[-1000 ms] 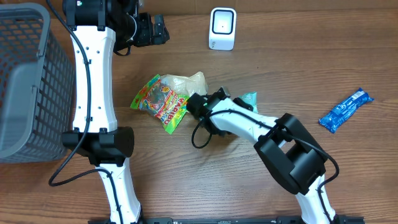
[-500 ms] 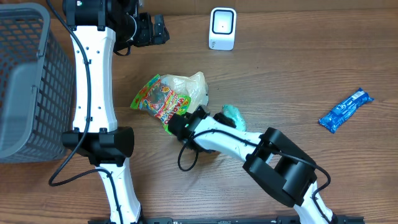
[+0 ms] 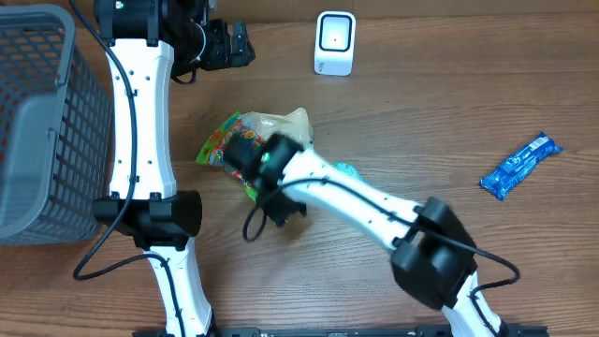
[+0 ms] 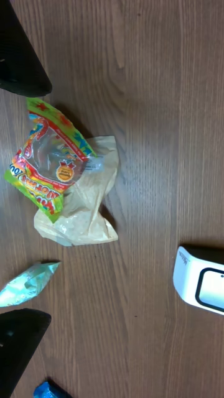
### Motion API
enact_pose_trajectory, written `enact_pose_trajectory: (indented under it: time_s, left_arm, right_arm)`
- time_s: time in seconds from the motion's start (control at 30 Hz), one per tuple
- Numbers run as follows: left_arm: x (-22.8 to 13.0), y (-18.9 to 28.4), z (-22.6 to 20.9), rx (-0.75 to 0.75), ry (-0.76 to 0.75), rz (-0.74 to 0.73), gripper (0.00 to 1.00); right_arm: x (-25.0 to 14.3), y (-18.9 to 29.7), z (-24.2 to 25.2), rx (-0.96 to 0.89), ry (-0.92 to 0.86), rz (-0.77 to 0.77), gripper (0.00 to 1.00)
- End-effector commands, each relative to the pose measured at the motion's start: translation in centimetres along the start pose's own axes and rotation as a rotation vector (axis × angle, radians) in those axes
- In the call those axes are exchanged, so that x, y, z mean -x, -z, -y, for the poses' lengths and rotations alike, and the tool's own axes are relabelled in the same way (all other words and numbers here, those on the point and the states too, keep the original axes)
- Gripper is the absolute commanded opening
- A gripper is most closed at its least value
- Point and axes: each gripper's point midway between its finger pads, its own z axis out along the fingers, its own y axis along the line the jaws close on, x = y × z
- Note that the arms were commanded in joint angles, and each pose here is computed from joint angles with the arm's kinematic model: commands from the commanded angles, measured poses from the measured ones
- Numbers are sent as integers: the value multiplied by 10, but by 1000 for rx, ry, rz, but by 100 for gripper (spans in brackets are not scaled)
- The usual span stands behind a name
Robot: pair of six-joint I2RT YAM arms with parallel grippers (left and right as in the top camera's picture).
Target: Scan the item barcode
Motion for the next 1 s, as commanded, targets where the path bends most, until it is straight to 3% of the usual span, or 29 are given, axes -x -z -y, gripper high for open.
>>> enact_pose_trajectory:
  time_s: [0.0,0.13,0.2,0.27,0.3,0.53,0.73,0.97]
  left_arm:
    - [-1,11,8,-7,-11,23,100]
    - [-1,11,8,-7,-11,23,100]
    - [-1,11,8,-7,-11,23,100]
    - [-1,11,8,-8,-12,22,100]
    - [-1,11,8,-7,-12,23,100]
    - [-1,11,8,-7,-12,23,100]
    - [-1,11,8,-8,-12,22,100]
    - [-1,11,8,-7,-12,23,100]
  right_arm:
    - [21,39,29,166,-140,58,64]
    - [23,36,109,260,-319,49,63]
    - [18,31,130,364,-334,46,57]
    - [7,22,151,522,-332,48,15]
    - [1,16,158,544,-349,39,4]
    - [-29,-38,167,591,-438,-39,4]
    - [-32,-53,124,629,-360,-77,4]
    - [-30,-32,54,660,-198,-101,4]
